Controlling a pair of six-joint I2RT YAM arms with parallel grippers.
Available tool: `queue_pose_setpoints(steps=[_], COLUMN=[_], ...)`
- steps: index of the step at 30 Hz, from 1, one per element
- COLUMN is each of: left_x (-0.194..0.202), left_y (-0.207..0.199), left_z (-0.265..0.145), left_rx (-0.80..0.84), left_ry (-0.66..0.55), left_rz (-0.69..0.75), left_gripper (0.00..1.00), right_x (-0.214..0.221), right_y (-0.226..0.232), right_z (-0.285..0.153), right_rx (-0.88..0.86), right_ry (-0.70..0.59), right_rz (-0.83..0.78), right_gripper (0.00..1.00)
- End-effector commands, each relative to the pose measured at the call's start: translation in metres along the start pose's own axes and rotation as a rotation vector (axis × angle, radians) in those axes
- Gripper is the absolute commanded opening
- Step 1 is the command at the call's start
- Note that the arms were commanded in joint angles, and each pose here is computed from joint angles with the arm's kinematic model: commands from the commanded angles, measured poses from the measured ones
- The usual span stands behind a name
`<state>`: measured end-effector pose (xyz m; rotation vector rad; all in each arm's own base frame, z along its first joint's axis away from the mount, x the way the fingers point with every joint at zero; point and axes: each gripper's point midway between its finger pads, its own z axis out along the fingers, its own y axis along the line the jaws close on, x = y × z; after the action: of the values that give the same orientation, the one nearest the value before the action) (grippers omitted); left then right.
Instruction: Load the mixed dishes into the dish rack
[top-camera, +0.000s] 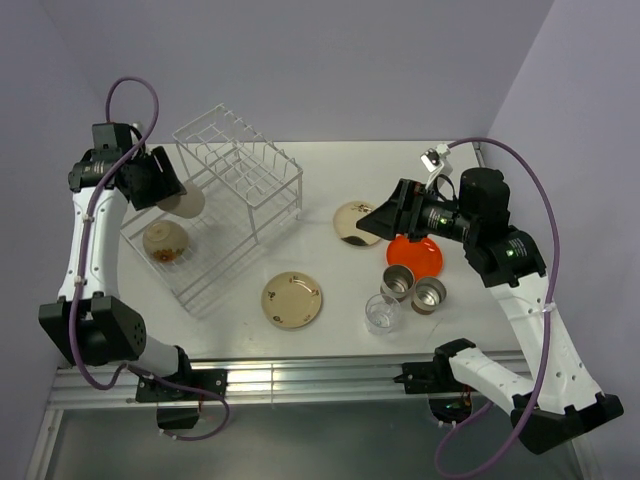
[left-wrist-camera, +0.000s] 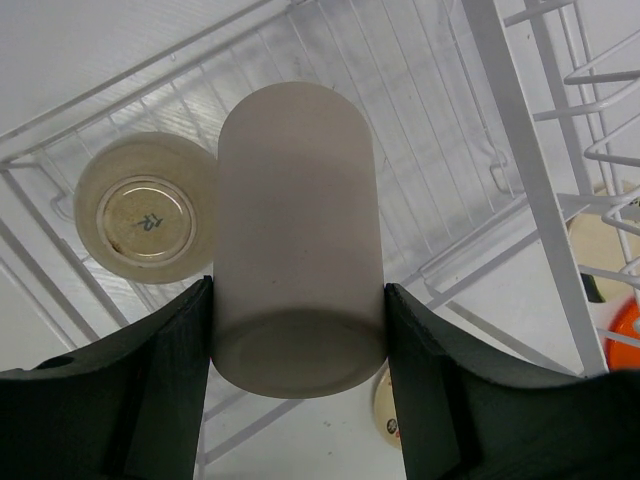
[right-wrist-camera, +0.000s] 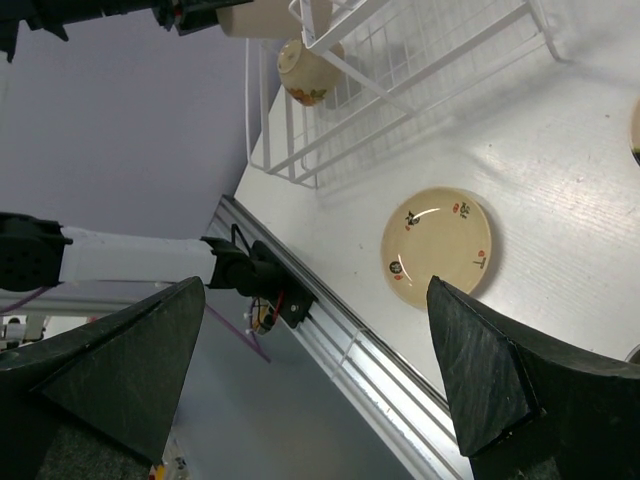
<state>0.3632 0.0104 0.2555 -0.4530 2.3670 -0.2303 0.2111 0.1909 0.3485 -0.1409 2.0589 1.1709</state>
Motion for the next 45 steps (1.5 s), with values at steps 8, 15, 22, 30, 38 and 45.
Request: queue_pose_setpoints(steps=[8, 15, 22, 30, 38, 45], left_x=[-0.019, -0.027, -0.034, -0.035, -0.040, -0.040], left_y=[-0.007, -0.007, -0.003, 0.006, 0.011, 0.011], left_z=[0.038, 0.066, 0.087, 0.104, 0.110, 0.114], left_rx=[0.024, 0.005, -0.023, -0.071, -0.097, -0.094], left_ry=[0.019, 0.049, 0.076, 0.114, 0.142, 0.138], left_rz=[0.013, 0.018, 0.033, 0.062, 0.090, 0.094], left_gripper=[0.00, 0.00, 0.00, 0.00, 0.09, 0.48], right_x=[-0.007, -0.008, -0.009, -0.009, -0.011, -0.012], right_y=[0.005, 0.001, -0.006, -0.017, -0.021, -0.023], right_z=[-0.003, 0.000, 0.006, 0.013, 0.015, 0.017], right_rx=[-0.017, -0.007, 0.012, 0.046, 0.063, 0.074], right_ry=[-0.033, -0.035, -0.032, -0.027, -0.029, -0.027], right_rz=[-0.045, -0.038, -0.027, -0.014, -0.009, -0.004], right_gripper=[1.00, 1.00, 1.00, 1.00, 1.00, 1.00])
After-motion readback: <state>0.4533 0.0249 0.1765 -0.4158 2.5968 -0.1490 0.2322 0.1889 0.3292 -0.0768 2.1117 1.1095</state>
